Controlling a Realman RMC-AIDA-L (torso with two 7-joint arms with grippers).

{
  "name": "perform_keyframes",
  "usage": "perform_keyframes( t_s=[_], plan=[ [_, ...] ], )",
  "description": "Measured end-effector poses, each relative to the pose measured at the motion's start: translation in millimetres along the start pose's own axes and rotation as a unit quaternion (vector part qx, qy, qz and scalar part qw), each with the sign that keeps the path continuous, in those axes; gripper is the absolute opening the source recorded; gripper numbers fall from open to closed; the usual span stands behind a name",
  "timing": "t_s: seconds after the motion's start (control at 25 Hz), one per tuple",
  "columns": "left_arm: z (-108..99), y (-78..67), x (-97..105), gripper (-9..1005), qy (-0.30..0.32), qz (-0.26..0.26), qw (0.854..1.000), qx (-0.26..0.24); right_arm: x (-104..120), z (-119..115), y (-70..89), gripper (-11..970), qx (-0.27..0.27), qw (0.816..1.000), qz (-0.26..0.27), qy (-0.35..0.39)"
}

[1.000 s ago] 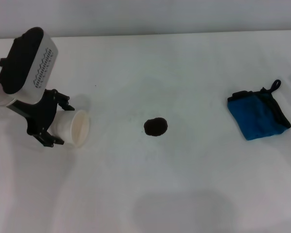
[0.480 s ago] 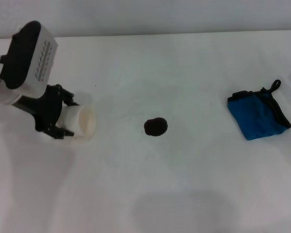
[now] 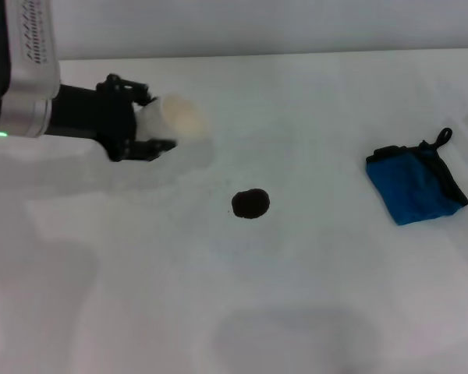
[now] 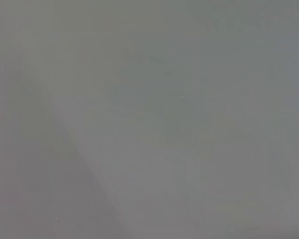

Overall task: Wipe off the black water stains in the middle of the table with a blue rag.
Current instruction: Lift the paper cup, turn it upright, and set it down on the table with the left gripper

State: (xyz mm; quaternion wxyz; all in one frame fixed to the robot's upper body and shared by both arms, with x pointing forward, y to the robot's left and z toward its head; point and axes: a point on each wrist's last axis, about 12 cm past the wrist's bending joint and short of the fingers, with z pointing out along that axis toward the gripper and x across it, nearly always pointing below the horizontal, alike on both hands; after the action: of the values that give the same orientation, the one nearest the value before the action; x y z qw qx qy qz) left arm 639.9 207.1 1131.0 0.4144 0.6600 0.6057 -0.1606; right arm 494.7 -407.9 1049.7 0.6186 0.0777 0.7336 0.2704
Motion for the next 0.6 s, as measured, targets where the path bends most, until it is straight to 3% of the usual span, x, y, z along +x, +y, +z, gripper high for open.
perform_keyframes(
  t_s=[0.24,0.6],
  plan=[
    [6,-26.8,14,608,-0.102,-0.084,0.990,-0.051,-12,-3,-2.4,489,-0.001,1.000,-0.020,-0.008],
    [2,-78.4,51,585,-0.180,-0.189,0.955,-0.144,-19,-7,-3.5,489,-0.011,0.999,-0.029,-0.012]
  ],
)
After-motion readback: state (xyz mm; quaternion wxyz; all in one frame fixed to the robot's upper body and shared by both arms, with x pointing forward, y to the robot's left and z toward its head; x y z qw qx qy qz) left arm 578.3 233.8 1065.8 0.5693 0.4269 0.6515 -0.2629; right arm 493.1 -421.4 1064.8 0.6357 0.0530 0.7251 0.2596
